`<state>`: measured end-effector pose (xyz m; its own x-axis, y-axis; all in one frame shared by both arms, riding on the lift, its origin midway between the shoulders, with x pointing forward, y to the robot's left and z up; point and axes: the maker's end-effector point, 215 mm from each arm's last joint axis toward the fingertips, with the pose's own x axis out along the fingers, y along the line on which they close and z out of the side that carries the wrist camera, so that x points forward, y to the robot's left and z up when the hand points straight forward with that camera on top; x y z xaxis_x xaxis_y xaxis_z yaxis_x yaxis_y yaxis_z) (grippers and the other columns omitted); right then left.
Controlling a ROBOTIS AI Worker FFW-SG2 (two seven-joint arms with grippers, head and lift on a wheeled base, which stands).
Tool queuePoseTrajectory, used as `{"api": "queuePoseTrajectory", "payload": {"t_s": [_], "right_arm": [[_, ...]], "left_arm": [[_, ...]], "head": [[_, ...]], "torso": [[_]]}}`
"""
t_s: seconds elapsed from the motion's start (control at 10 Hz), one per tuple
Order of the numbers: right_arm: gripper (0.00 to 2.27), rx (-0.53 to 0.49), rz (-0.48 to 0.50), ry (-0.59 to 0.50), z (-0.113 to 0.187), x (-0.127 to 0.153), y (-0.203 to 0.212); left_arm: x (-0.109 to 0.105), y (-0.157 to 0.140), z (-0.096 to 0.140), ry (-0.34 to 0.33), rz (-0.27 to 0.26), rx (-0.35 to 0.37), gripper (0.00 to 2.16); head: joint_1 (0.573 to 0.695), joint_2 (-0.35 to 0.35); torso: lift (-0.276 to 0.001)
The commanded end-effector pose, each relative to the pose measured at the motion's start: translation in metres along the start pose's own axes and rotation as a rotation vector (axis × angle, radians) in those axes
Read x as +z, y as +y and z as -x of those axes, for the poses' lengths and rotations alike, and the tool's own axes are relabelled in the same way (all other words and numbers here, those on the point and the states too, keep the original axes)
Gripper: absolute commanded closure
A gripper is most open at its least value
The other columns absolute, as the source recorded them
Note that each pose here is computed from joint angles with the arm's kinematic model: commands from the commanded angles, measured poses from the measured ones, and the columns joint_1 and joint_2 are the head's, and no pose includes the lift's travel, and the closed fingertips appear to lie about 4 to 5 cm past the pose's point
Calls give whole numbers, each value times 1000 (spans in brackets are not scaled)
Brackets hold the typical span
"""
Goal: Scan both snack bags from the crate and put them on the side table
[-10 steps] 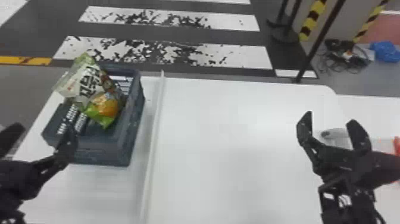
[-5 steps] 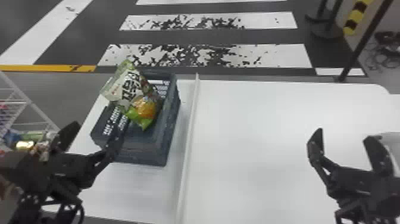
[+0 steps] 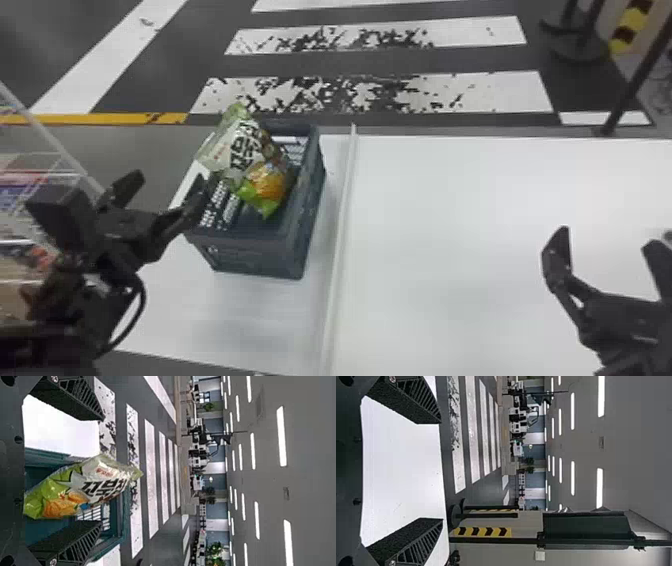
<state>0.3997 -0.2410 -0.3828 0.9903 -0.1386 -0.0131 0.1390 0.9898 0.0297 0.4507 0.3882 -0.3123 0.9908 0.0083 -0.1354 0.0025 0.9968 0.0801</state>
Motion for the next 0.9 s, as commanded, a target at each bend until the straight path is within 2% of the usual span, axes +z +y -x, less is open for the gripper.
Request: {"api": "queuePoseTrajectory", "payload": {"t_s": [0.0, 0.2, 0.4, 0.5, 0.7, 0.8], "right_arm": [[46, 0, 1, 3, 2, -1, 0], [46, -5, 5, 11, 4, -4, -4], [46, -11, 11, 18, 6, -5, -8], [46, -13, 11, 21, 6, -6, -9], [46, -13, 14, 33, 6, -10, -9], [46, -11, 15, 34, 3, -9, -8]], "left_arm": [[4, 17, -25, 14, 3, 17, 60], [0, 22, -62, 45, 18, -5, 60], [-4, 7, -100, 73, 5, -60, 56], [-16, 1, -118, 122, -1, -74, 56], [-40, -21, -138, 192, -26, -125, 60], [-48, -25, -138, 211, -42, -143, 90]], "head": [[695, 189], [695, 206], [695, 197], [695, 182], [695, 160], [695, 147]], "torso": [[-87], [-87], [-87], [-87], [-87], [-87]]}}
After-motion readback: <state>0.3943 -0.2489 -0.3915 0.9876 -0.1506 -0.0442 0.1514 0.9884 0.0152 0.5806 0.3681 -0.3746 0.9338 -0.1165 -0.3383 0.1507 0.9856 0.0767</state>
